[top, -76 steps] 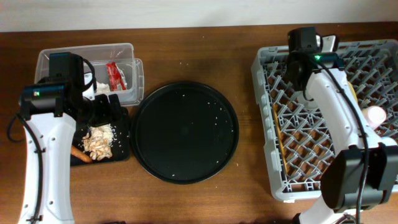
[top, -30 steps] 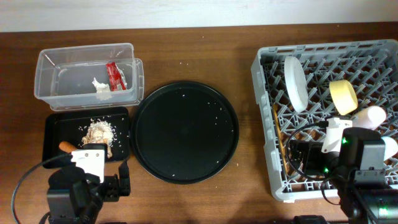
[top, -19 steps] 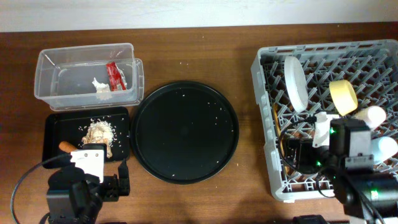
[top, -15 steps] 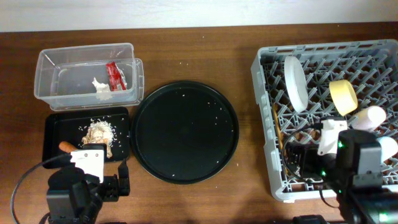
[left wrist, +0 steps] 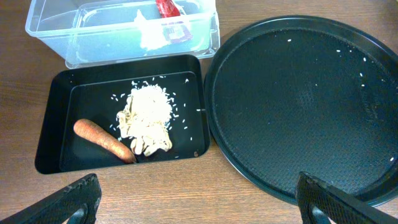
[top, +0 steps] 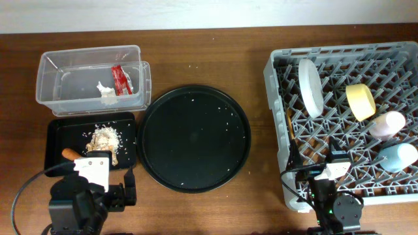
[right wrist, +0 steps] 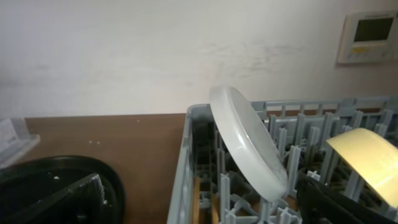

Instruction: Sort waste into correct bins and load items into the dishwasher rack

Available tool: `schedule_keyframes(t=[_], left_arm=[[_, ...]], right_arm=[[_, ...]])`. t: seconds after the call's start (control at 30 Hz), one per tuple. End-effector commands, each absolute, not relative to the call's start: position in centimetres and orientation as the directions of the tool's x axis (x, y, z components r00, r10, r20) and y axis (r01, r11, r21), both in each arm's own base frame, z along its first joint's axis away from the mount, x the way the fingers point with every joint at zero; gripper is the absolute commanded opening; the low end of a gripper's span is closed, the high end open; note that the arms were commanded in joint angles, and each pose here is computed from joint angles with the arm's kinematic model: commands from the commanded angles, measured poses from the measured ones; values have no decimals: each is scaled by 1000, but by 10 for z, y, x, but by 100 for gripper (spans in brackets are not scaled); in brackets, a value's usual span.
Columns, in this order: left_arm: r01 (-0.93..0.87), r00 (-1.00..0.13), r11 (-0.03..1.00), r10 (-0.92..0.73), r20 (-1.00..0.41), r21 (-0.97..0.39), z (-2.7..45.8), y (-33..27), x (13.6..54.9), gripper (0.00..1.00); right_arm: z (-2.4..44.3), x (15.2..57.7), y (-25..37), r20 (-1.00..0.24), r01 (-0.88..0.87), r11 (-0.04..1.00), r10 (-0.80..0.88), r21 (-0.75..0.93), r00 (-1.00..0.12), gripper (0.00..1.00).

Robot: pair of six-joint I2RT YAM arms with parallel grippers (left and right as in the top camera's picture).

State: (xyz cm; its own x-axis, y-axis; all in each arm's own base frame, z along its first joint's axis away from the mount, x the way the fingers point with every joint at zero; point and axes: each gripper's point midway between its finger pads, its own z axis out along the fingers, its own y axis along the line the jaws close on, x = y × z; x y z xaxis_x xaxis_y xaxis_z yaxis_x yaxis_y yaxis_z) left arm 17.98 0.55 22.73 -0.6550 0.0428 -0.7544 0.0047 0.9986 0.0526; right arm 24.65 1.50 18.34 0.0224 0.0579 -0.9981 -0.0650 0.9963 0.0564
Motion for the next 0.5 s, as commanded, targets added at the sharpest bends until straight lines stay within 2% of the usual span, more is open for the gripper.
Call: schedule_keyframes(t=[0.0,0.47], left_arm=[[14,-651,998,61,-757,68,228,6,180,99],[14,-651,998,61,-757,69,228,6,180,99]], right_arm=[[158,246,12,-995,-51,996,-75,-72,-63,98],[155,246,13,-994,-55,996,-76,-72,-76,98]])
